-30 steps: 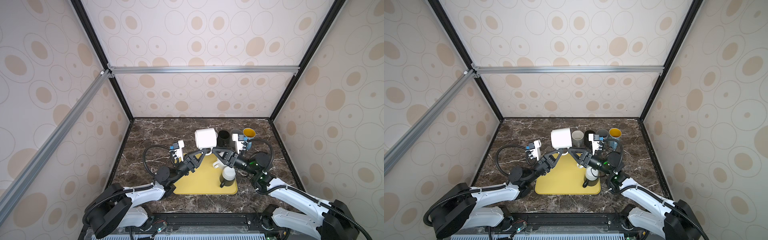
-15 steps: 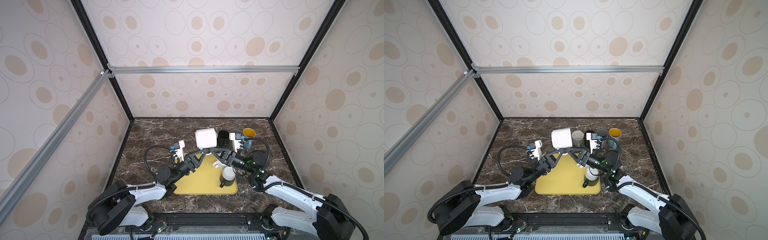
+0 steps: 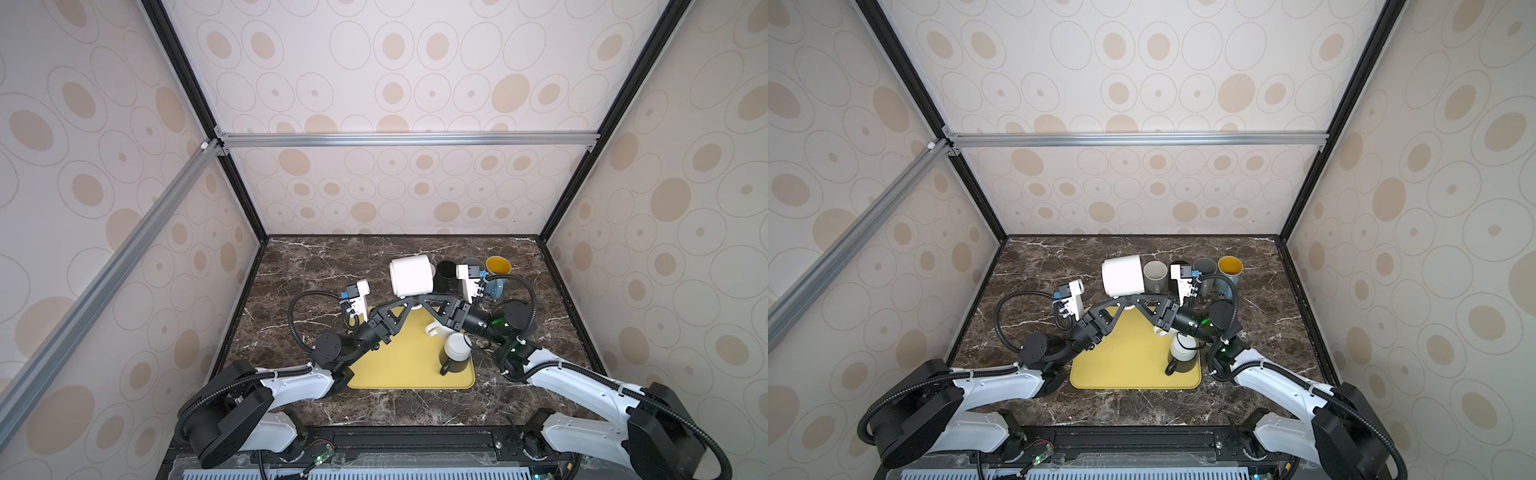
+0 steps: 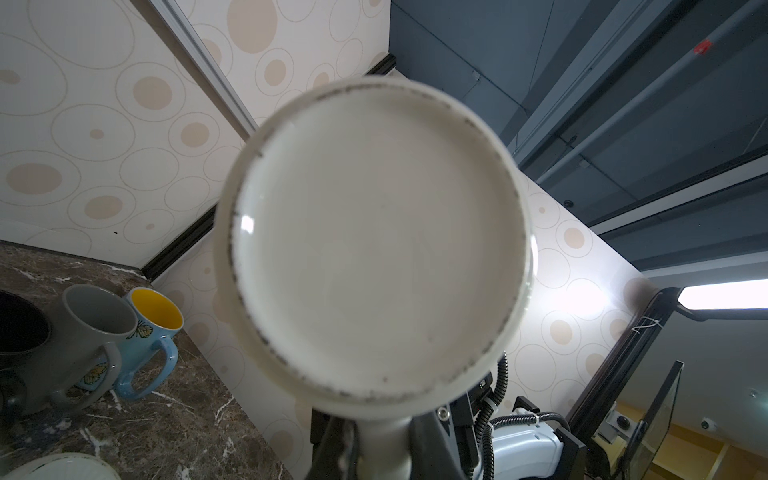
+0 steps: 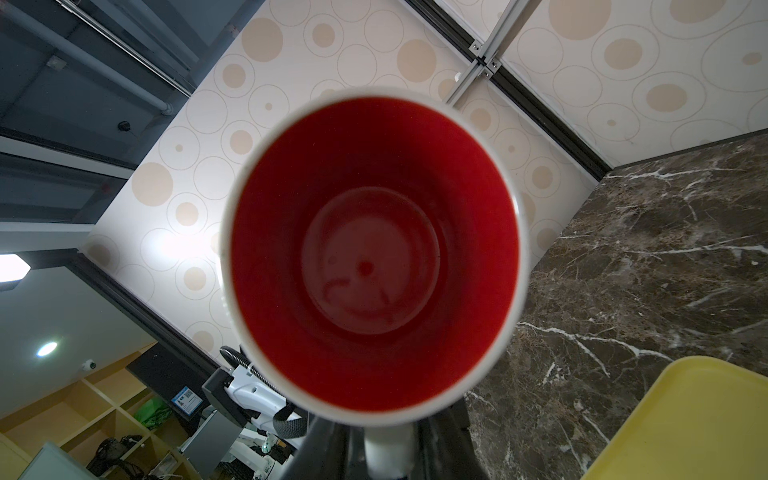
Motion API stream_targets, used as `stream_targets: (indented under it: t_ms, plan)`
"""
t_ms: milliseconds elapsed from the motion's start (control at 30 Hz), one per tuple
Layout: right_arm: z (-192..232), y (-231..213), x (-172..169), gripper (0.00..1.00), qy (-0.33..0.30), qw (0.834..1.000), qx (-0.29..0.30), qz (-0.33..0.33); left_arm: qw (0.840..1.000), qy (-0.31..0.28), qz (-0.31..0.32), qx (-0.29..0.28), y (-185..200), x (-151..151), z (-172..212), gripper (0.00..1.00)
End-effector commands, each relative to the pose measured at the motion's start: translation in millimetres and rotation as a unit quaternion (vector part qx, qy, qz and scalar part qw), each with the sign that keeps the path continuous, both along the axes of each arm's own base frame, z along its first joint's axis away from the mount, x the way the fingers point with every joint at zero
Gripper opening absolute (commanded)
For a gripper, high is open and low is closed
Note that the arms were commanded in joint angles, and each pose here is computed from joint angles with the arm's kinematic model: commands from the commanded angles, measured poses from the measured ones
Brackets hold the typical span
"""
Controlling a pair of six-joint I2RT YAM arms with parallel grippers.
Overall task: Turn the mug right side up
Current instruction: 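Close the right gripper on the white mug's handle beside the left gripper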
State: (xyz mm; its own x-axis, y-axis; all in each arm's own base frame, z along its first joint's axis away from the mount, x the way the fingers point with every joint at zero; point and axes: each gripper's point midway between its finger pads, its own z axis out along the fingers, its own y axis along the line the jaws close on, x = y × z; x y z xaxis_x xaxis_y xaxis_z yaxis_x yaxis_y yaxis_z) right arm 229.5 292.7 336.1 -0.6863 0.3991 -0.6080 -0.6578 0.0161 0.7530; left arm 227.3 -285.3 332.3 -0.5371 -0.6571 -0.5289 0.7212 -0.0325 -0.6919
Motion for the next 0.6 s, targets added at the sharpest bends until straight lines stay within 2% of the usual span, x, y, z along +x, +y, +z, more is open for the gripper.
stream_targets:
  t_ms: [0,567]
  plan:
    - [26.7,-0.9,-2.7,0.29,-0.027,0.999,0.031,0.005,0.995,-0.071,-0.016,-0.064,10.9,-19.8,48.4,0.0]
    - [25.6,3.5,-1.3,0.26,-0.025,0.999,0.028,0.006,0.995,-0.075,-0.024,-0.058,7.0,-21.5,49.1,0.0]
